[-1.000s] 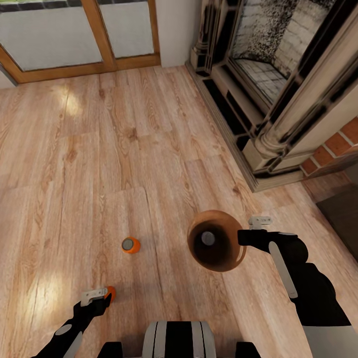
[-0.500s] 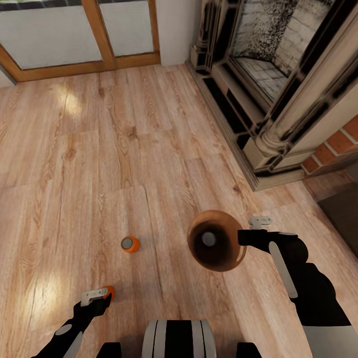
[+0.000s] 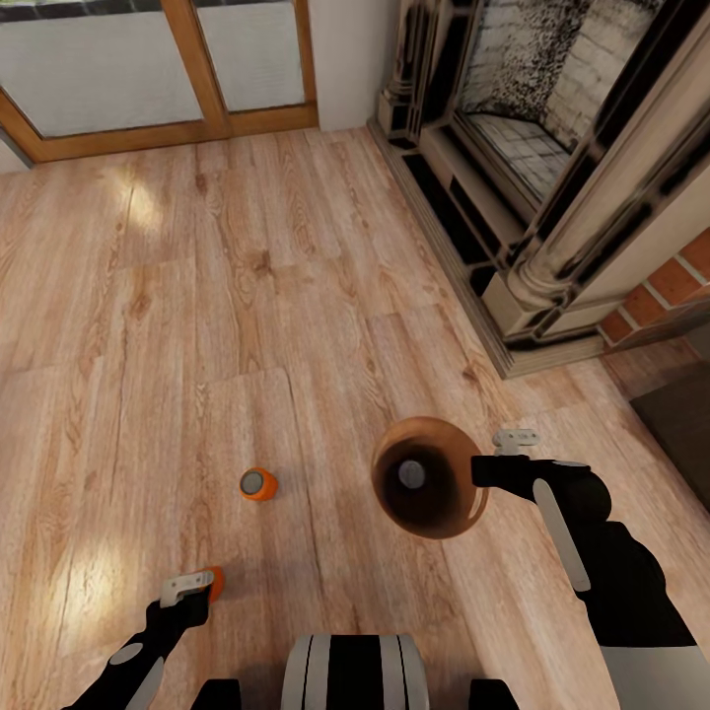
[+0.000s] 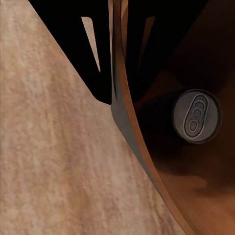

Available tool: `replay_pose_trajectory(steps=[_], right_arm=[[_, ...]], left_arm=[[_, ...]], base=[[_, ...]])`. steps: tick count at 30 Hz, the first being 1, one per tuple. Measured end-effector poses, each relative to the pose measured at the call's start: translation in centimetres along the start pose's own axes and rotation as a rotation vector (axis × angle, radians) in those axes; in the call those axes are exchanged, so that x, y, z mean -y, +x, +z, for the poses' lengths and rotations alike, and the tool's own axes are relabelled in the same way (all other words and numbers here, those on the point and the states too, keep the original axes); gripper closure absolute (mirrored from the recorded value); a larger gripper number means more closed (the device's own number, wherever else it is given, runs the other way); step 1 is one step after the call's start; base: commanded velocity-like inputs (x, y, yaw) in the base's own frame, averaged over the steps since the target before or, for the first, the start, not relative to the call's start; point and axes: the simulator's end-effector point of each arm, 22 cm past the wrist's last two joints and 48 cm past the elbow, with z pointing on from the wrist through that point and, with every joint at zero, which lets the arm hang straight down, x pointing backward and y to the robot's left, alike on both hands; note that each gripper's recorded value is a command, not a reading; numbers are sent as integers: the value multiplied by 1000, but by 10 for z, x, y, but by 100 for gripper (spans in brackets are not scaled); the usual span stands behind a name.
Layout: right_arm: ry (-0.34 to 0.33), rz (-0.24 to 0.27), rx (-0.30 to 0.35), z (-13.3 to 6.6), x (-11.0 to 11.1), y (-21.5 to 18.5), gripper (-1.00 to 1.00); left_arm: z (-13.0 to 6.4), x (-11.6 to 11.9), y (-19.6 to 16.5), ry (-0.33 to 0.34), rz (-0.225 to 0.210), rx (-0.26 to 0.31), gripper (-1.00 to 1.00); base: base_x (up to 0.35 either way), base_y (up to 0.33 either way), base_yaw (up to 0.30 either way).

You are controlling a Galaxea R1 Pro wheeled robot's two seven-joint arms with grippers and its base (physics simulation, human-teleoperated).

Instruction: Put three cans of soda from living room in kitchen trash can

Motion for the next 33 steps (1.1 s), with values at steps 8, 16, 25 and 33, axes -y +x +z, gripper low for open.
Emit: replay_pose_trajectory(steps=[8,16,25,33], right_arm=[[-1,1,0,-9,-2,-6,100],[0,0,0,-24,-4,-16,100],[1,0,0,-41,-6,-27,100],[0,0,0,-57,-8,-37,100]], left_arm=[[-9,0,-6,1,0,0,100],[-25,0,-16,0,1,0,100],[-42,0,-27,0,1,0,100],[-57,0,-37,0,1,0,100]], base=[[0,0,0],[0,0,0],[0,0,0],[0,0,0]])
